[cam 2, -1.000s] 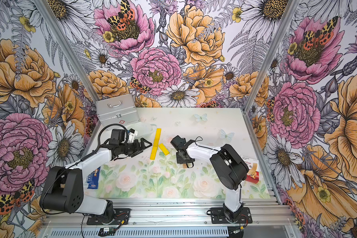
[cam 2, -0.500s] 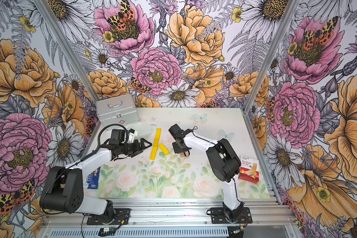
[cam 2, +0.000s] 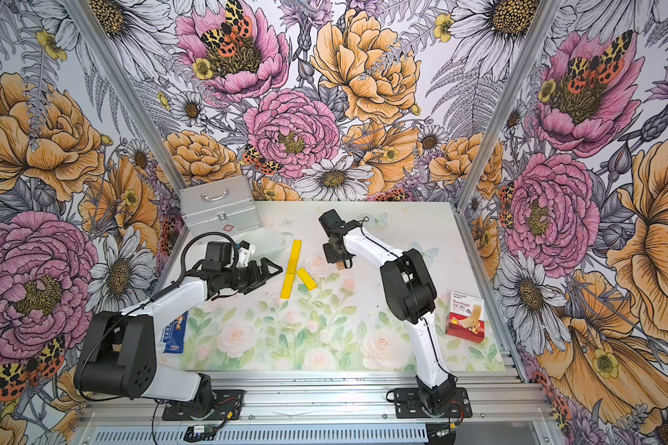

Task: Assemble the letter k with building blocks
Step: Assemble the building block at the center of the board.

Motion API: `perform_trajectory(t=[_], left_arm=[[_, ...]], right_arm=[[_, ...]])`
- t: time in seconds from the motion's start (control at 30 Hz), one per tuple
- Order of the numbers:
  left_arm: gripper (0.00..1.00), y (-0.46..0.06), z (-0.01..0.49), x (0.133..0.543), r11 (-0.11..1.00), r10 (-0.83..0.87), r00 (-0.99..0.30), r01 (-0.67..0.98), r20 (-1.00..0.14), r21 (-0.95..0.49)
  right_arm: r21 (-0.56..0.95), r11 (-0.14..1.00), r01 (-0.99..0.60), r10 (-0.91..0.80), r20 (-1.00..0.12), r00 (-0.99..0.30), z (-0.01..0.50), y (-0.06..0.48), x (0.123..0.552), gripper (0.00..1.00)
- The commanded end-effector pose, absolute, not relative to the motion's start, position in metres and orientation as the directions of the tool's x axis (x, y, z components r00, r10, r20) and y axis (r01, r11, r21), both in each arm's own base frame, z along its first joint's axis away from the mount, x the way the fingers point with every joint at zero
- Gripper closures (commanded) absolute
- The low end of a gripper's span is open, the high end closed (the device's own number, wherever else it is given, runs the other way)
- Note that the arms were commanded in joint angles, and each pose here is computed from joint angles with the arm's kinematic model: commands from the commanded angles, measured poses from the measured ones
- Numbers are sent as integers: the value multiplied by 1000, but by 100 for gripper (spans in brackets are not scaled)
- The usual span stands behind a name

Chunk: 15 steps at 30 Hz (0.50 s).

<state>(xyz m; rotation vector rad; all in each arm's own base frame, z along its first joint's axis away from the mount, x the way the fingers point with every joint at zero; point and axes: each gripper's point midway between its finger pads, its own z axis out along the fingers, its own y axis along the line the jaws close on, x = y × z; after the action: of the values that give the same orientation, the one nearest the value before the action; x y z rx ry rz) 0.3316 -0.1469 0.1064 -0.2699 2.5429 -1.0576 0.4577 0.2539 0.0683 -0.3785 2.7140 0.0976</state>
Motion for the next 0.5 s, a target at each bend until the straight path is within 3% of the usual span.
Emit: perform_trajectory(t=[0.0,0.47], left_arm=[[1,-146,115,333,680,-324,-905,-18,-277,-733],[1,-146,115,332,679,-322,-905,-17,-276,-734]], right_arm=[[68,979,-193,-155,-367,-917,59,257,466,90],[229,972,43,112,-297,-948,40,267,487,94]])
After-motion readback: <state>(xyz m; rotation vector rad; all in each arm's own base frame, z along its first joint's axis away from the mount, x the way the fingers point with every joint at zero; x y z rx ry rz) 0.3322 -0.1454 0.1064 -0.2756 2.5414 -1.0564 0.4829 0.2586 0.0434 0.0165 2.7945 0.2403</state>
